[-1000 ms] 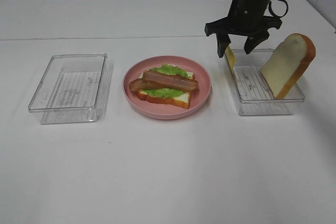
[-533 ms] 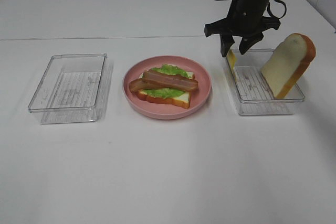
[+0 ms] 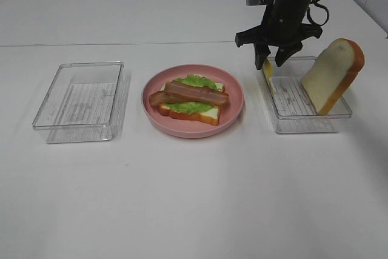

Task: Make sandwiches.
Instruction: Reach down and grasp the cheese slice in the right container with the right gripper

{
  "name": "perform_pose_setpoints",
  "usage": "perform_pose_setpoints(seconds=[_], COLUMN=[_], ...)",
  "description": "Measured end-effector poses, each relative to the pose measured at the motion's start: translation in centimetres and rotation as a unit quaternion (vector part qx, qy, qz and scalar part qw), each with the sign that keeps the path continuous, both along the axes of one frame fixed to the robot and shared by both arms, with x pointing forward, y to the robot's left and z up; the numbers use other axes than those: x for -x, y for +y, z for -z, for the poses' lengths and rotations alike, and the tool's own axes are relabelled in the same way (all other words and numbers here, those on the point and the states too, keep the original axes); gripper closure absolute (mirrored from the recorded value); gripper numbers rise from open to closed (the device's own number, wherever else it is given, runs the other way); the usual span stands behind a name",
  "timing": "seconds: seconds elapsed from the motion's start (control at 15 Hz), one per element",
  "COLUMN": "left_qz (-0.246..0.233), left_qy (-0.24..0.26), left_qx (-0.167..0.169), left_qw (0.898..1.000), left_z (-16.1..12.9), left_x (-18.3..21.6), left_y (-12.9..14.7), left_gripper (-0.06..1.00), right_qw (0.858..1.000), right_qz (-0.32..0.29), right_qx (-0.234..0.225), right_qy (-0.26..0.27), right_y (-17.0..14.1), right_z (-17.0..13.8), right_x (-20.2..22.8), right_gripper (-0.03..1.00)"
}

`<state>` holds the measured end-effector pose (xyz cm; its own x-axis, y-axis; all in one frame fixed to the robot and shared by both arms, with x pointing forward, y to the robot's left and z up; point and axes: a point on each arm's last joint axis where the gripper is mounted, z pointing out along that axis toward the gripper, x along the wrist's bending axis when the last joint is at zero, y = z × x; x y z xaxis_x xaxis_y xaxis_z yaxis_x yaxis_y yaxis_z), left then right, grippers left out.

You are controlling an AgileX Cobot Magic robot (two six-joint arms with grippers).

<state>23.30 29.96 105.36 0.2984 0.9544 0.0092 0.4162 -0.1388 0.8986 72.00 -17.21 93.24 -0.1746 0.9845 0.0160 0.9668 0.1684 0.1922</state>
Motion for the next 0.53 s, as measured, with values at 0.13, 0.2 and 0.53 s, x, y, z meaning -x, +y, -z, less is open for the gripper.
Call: perform_pose_setpoints(seconds=[0.13, 0.2, 0.53], left_qz=[0.000, 0.000, 0.000], left_qy=[0.000, 0.000, 0.000], left_qx=[0.000, 0.000, 0.000], left_qw=[1.000, 1.000, 1.000], left_z=[0.00, 0.00, 0.00], left_x=[0.00, 0.00, 0.00], left_y=[0.00, 0.00, 0.00], left_gripper=[0.06, 0.06, 0.06], right_qw=[1.000, 1.000, 1.000], right_qz=[0.000, 0.000, 0.000], right_qx=[0.000, 0.000, 0.000], right_qy=[0.000, 0.000, 0.000], right_y=[0.00, 0.00, 0.00], right_z=[0.00, 0.00, 0.00], right_x=[0.00, 0.00, 0.01], right_gripper=[0.62, 0.66, 0.97])
